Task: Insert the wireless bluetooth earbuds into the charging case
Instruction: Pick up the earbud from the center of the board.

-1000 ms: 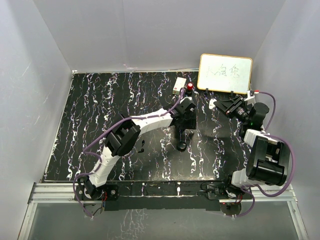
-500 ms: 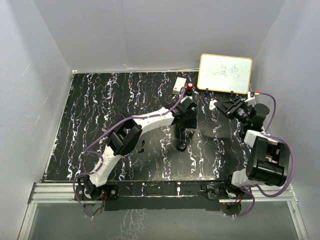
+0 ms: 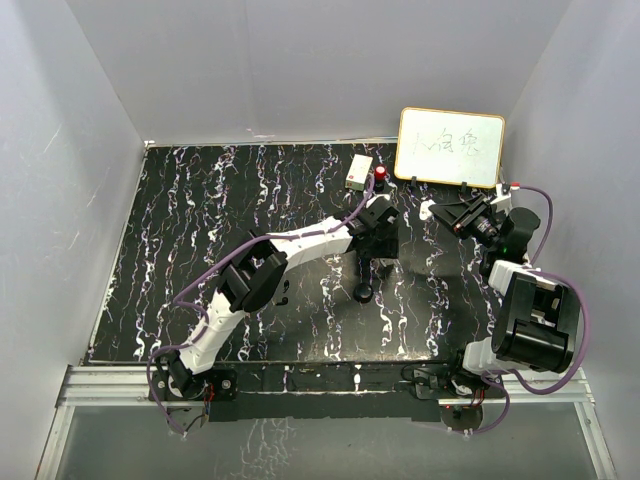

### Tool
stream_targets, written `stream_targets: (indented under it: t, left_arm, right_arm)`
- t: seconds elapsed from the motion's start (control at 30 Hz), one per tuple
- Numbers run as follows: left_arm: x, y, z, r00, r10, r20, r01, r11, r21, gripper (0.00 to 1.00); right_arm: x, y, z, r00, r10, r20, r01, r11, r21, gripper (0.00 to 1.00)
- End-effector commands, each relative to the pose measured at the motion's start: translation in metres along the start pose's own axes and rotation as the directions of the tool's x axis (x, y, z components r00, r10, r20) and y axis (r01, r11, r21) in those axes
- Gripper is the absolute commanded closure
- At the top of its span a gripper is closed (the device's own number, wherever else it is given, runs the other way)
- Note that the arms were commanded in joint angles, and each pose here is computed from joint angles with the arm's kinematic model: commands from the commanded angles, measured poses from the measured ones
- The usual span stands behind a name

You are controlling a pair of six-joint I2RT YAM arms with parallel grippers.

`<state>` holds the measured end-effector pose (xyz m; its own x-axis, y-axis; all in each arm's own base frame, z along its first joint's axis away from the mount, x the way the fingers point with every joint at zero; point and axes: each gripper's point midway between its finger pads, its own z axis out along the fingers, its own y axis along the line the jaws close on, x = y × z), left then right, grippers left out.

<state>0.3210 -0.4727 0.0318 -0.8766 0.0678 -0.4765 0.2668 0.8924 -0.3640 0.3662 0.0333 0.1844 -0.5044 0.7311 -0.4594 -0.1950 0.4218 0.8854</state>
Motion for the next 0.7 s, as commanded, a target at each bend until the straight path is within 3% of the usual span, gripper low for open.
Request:
stream_targets:
  t: [0.0, 0.67]
  left_arm:
    - [0.0143, -0.0065, 0.0030, 0.999, 0.007, -0.044, -0.006, 1.000, 0.012, 0.43]
    - [0.0106, -0.0134, 0.0055, 0.999, 0.033, -0.025, -0.033, 0.999, 0.024, 0.44]
  right_arm:
    - [-0.0081, 0.0130, -0.0036, 0.998, -0.061, 0.027, 0.063, 0.997, -0.043, 1.00]
    - [-0.0086, 0.0114, -0.0062, 0.998, -0.060, 0.032, 0.061, 0.997, -0.039, 1.00]
